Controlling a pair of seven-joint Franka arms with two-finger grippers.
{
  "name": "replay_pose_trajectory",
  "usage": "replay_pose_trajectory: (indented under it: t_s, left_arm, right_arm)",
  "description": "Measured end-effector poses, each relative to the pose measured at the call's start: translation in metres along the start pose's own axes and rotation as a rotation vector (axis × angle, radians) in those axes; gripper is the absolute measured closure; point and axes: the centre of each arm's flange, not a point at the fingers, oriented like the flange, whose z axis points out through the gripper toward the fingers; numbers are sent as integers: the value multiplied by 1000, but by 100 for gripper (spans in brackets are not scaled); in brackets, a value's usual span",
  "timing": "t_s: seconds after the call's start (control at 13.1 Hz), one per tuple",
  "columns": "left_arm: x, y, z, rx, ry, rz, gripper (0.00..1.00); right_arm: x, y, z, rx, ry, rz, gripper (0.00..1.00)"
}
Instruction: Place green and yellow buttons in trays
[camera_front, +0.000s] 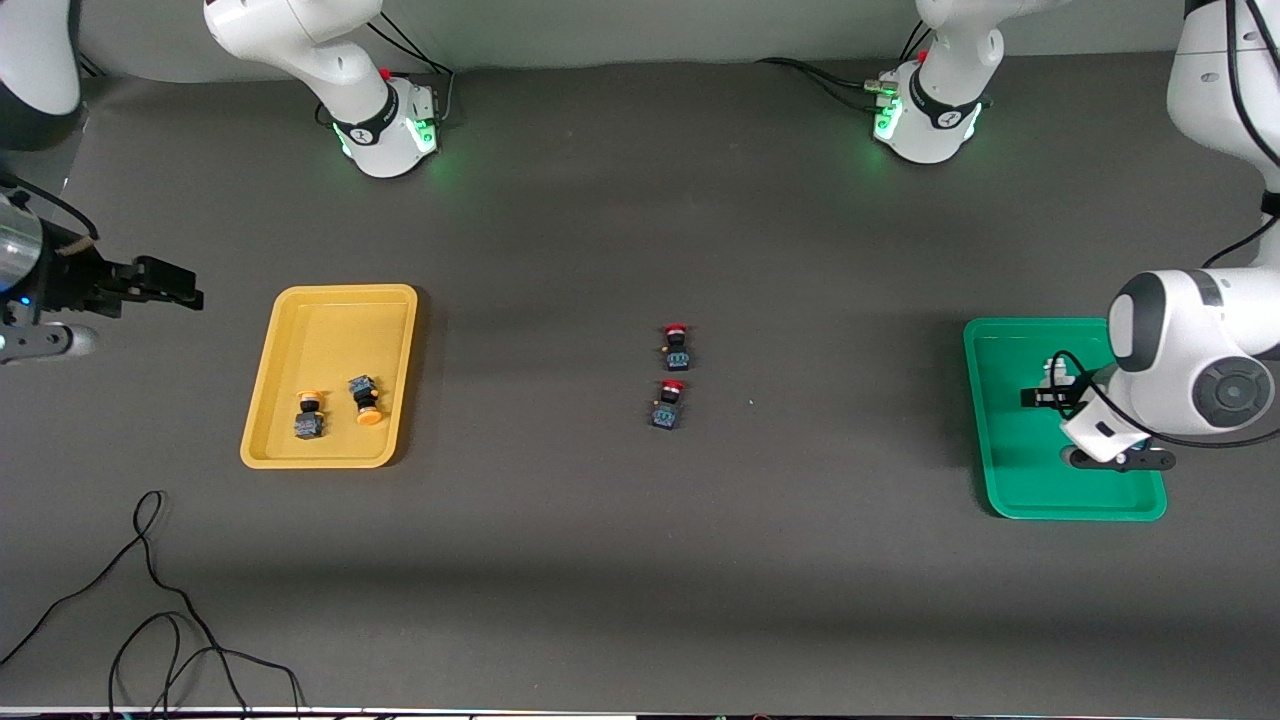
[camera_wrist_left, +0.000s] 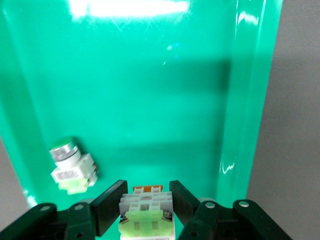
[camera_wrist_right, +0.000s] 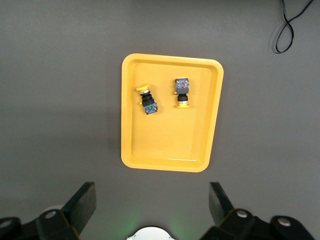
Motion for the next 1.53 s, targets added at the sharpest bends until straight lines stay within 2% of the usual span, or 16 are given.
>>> replay_pose_trajectory:
  t_s: [0.23, 0.61, 0.69, 1.0, 1.07, 1.3, 1.53]
  left_arm:
    - [-7, -4, 20, -11, 36, -7, 56]
    - [-10, -4, 31, -18, 59, -8, 56]
    - [-10, -4, 32, -18, 61, -7, 48]
    - [-10, -6, 32, -19, 66, -12, 4]
    - [-10, -7, 32, -19, 67, -13, 0]
    - [-14, -13, 9, -8, 66, -23, 0]
    - [-30, -24, -70, 25, 31, -46, 0]
  right_arm:
    - [-19, 13, 0, 10, 11, 19, 0]
    - [-22, 15, -4, 3, 37, 28, 0]
    - [-21, 16, -6, -1, 44, 30, 0]
    - [-18, 15, -6, -3, 46, 28, 0]
    - [-17, 14, -6, -3, 46, 26, 0]
    - [-14, 13, -7, -4, 50, 27, 0]
    - [-12, 13, -8, -4, 51, 49, 0]
